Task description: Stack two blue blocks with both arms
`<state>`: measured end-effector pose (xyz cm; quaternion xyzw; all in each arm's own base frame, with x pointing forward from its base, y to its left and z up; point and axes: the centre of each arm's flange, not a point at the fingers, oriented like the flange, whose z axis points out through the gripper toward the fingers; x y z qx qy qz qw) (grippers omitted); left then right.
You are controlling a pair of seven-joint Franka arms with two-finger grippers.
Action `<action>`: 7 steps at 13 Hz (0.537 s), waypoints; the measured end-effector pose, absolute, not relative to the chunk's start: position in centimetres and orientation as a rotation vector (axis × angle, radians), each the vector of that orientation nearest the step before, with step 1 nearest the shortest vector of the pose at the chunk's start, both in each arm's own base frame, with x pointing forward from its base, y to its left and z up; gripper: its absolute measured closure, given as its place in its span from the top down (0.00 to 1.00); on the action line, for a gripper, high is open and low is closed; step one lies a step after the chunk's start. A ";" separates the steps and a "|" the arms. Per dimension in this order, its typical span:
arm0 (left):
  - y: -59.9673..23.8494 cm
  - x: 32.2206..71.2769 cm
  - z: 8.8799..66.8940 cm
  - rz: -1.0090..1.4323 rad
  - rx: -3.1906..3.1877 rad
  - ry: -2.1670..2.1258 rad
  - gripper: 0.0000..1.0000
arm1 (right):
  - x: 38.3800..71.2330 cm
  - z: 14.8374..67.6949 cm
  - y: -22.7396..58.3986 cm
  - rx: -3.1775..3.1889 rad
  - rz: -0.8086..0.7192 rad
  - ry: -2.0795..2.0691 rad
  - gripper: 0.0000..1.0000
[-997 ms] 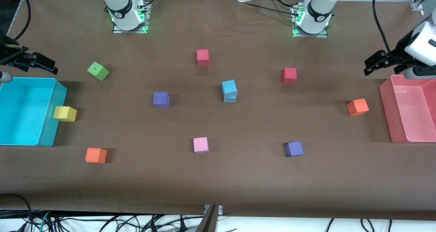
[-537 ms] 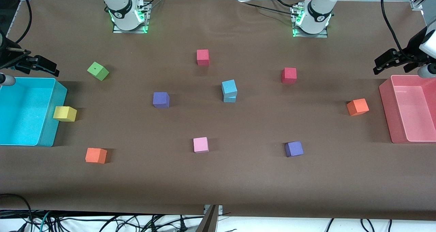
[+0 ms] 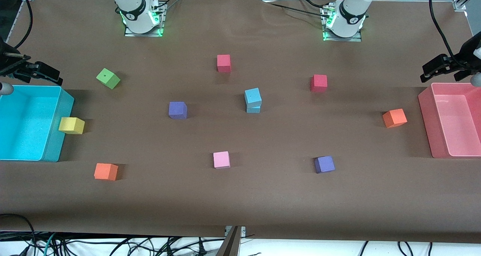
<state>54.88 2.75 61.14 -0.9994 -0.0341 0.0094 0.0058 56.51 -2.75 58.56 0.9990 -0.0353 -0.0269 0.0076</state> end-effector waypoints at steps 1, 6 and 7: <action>2.7 55.0 61.0 0.034 -3.128 -0.101 1.00 | 56.5 58.6 -2.7 3.123 -0.084 -0.109 1.00; 2.7 55.1 60.9 0.037 -3.128 -0.096 1.00 | 56.5 58.6 -2.3 3.124 -0.084 -0.095 1.00; 2.7 55.1 60.9 0.037 -3.128 -0.096 1.00 | 56.5 58.6 -2.3 3.124 -0.084 -0.094 1.00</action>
